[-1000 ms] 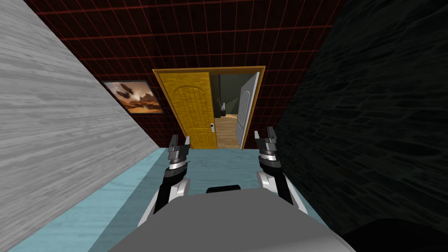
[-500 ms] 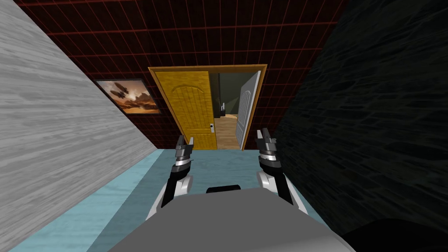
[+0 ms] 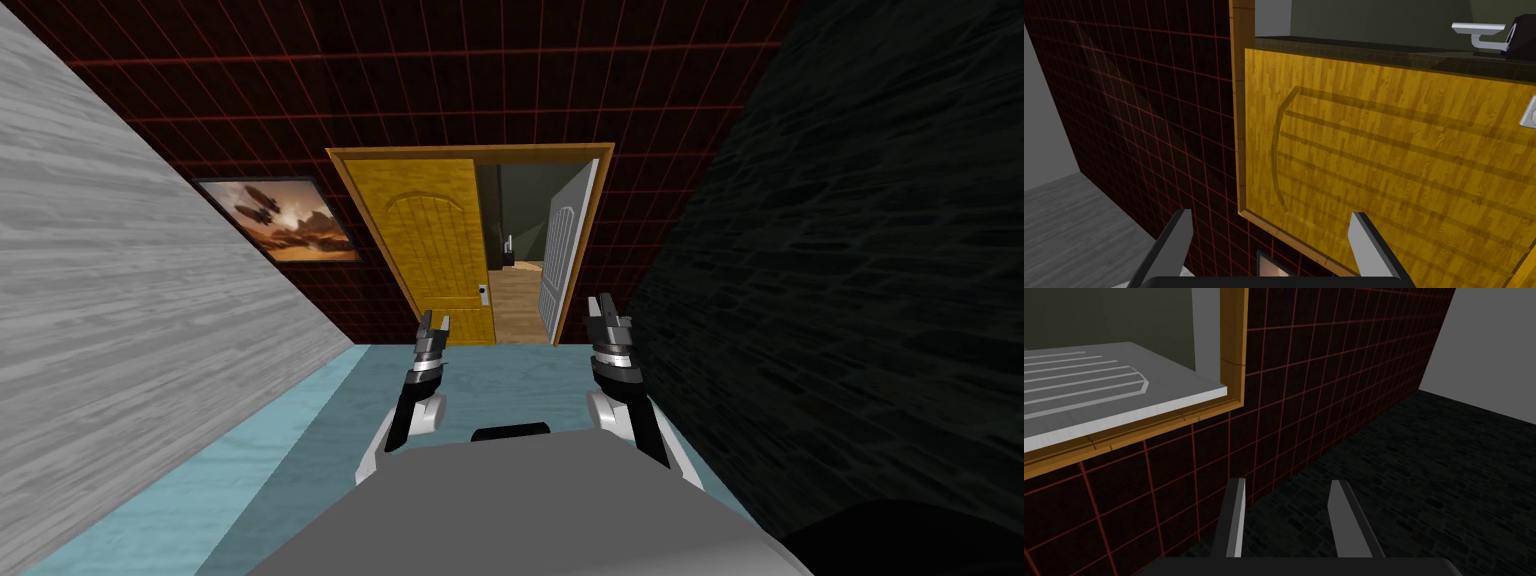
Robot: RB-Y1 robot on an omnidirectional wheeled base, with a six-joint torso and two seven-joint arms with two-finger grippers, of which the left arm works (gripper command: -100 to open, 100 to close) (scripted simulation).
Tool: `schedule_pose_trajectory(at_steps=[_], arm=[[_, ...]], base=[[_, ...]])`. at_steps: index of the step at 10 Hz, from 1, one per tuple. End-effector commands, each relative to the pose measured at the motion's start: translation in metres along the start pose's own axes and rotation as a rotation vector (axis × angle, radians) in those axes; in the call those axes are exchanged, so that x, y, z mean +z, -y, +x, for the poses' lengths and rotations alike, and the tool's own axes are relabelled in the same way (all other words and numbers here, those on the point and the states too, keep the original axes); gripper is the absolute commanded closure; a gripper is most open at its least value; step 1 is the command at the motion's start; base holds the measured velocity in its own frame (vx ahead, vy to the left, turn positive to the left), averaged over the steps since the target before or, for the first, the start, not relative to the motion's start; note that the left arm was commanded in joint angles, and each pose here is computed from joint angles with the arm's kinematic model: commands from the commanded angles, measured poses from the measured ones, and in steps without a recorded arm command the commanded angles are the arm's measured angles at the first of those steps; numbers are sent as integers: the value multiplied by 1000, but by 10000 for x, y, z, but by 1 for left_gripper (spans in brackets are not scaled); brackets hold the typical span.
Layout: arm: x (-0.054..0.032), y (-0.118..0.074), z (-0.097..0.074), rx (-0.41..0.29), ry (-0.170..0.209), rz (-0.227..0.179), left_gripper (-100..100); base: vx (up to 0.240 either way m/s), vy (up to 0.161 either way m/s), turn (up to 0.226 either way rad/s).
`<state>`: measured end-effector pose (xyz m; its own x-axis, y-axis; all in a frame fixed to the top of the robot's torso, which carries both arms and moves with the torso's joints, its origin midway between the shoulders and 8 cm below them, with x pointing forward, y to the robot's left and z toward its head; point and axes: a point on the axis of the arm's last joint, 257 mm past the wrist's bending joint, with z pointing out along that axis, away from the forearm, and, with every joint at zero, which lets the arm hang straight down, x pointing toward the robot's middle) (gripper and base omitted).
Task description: Push the door open
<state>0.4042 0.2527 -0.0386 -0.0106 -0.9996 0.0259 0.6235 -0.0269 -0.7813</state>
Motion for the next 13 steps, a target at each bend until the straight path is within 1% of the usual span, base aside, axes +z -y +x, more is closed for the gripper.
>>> schedule_pose_trajectory(at_steps=[1, 3, 4, 6, 7, 8, 9, 10, 11, 12, 13], arm=[[10, -126, 14, -3, -1, -19, -100], [55, -321, 25, -10, -6, -47, -100], [29, -383, 17, -10, -5, -60, -100], [59, -634, 24, -16, -9, -100, -100], [47, -659, 21, -15, -8, -106, -100], [62, -780, 23, -18, -11, -125, -100], [55, -794, 21, -18, -10, -129, -100], [71, -920, 24, -20, -12, -149, -100], [114, -994, 33, -22, -16, -158, -100], [69, -1075, 22, -21, -13, -177, -100], [99, -1170, 26, -23, -16, -191, -100]], base=[[67, 14, -6], [65, 18, -22], [50, 13, -8], [67, 4, -19], [66, 8, -11], [62, 12, -16], [46, 12, -8], [49, 16, -16], [74, 24, -32], [59, 15, -11], [56, -1, -11]])
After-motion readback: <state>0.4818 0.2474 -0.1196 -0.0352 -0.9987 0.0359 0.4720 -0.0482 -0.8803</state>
